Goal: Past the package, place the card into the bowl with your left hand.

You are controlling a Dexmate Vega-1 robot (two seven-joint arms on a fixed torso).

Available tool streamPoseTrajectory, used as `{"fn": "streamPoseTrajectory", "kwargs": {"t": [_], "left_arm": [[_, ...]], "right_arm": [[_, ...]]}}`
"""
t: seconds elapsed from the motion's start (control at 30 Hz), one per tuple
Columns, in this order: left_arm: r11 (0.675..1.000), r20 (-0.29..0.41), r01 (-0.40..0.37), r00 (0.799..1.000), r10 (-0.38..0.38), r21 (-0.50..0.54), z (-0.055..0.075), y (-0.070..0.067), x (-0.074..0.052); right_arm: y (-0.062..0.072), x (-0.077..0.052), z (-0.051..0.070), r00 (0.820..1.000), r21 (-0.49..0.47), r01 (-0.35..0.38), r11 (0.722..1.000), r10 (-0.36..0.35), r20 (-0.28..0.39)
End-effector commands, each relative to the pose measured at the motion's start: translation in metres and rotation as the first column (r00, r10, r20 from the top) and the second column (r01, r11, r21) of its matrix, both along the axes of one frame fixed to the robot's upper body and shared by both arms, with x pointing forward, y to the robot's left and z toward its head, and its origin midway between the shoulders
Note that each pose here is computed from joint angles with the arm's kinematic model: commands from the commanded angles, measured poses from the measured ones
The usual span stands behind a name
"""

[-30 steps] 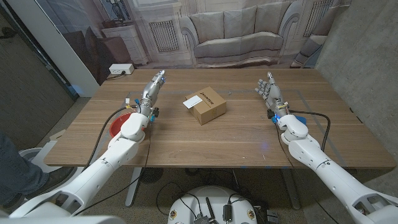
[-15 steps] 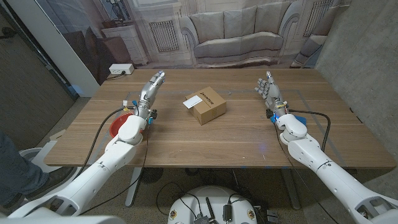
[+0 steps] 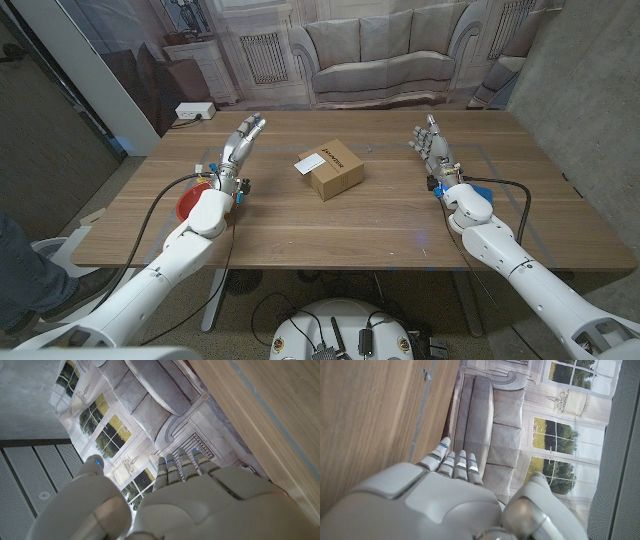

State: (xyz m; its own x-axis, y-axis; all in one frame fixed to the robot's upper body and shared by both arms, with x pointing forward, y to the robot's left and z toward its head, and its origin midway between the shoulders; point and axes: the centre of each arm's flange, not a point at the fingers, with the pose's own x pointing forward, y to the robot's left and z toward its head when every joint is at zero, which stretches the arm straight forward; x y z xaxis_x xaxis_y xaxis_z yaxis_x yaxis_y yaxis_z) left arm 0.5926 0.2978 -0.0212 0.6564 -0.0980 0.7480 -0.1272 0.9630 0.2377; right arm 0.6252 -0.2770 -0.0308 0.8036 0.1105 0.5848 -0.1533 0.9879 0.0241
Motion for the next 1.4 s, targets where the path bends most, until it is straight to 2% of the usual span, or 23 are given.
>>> {"fn": "streamPoseTrajectory", "kwargs": {"t": [0.03,0.57,0.97,1.4], "left_arm": [[0.997,0.031,-0.070,0.997,0.069,0.038,-0.008,-0.002,-0.007],[0.987,0.090,-0.154,0.985,0.150,0.043,-0.011,-0.006,-0.015],[0.976,0.126,-0.205,0.973,0.194,0.075,-0.017,-0.017,-0.017],[0.943,0.186,-0.307,0.942,0.281,0.127,-0.018,-0.021,-0.027]], "right_arm": [[0.002,-0.002,0.001,1.000,-0.002,0.008,1.000,-0.008,-0.002],[0.000,-0.005,0.004,1.000,0.010,0.017,1.000,-0.017,0.001],[-0.002,-0.010,0.005,1.000,0.002,0.024,1.000,-0.024,0.003],[-0.001,-0.008,0.008,1.000,0.010,0.020,1.000,-0.021,0.004]]}}
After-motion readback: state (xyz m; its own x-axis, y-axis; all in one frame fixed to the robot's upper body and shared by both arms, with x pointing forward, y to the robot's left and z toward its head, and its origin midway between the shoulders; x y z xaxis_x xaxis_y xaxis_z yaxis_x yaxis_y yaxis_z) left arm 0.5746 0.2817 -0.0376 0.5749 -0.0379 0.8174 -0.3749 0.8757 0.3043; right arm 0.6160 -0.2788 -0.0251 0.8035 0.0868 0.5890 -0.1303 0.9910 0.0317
